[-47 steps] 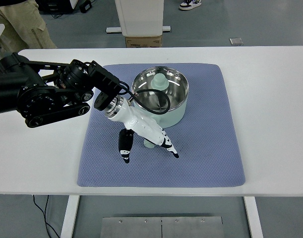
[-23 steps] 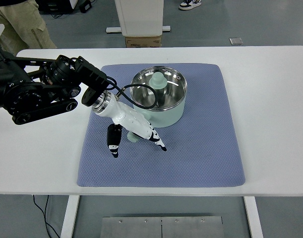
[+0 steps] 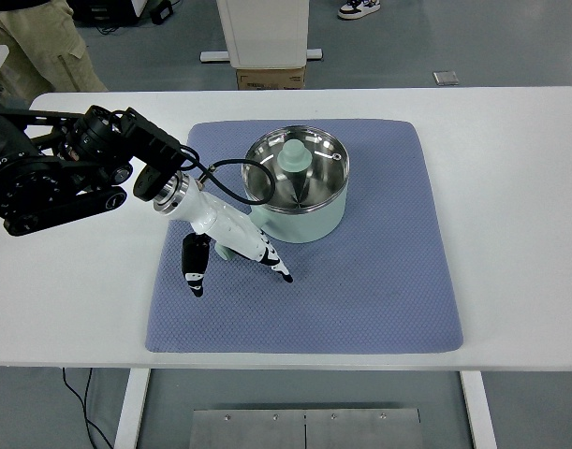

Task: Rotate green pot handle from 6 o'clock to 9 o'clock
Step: 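Sweep the handle with the left hand toward the left arm, rotating the pot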

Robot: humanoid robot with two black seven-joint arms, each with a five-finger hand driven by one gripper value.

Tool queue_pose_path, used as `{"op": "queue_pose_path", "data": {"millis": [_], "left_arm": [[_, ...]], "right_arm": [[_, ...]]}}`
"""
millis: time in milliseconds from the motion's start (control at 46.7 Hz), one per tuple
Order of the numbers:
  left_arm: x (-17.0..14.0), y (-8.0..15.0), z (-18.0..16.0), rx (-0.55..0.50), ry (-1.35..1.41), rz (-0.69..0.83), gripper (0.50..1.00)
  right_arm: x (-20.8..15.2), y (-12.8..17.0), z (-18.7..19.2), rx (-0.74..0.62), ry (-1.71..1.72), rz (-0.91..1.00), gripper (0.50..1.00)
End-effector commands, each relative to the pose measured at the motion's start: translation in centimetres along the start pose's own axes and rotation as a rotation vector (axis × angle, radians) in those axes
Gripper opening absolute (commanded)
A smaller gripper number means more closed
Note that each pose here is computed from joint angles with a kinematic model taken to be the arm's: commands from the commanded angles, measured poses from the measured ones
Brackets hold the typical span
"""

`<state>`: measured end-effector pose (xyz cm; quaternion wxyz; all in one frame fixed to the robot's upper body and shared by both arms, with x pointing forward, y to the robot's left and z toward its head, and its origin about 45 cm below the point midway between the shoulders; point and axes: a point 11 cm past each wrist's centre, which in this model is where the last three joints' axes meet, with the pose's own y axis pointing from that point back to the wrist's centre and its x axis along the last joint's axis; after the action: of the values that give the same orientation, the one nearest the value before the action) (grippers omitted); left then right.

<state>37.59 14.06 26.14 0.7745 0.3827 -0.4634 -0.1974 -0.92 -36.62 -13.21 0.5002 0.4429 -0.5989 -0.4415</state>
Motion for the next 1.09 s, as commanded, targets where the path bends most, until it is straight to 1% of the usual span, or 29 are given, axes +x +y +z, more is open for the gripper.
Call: {"op": "queue_pose_path", "data": {"millis": [0,86,321,600,729,1071], "left_arm": [[0.0,0.2,-0.1,0.006,-0.001,-0.002,1.000],[-0.2,0.9,-0.6,0.025,0.004,0.001,1.000],[-0.8,1.9,-1.5,0.059,0.002,-0.003,1.000],[-0.4,3.1,-2.0,0.086,-0.001,0.012,1.000],[-0.3,3.4,-2.1,0.092,-0.003,0.015,1.000],[-1.4,3.8,-2.9,0.121,-0.012,0.000,1.000]], "right_arm": [[0.0,0.0,0.0,0.000,0.000,-0.001,1.000],[0.0,0.0,0.0,0.000,0.000,-0.001,1.000],[0.0,0.0,0.0,0.000,0.000,-0.001,1.000],[0.0,0.0,0.0,0.000,0.000,-0.001,1.000],[0.0,0.0,0.0,0.000,0.000,-0.001,1.000],[0.0,0.0,0.0,0.000,0.000,-0.001,1.000]]}}
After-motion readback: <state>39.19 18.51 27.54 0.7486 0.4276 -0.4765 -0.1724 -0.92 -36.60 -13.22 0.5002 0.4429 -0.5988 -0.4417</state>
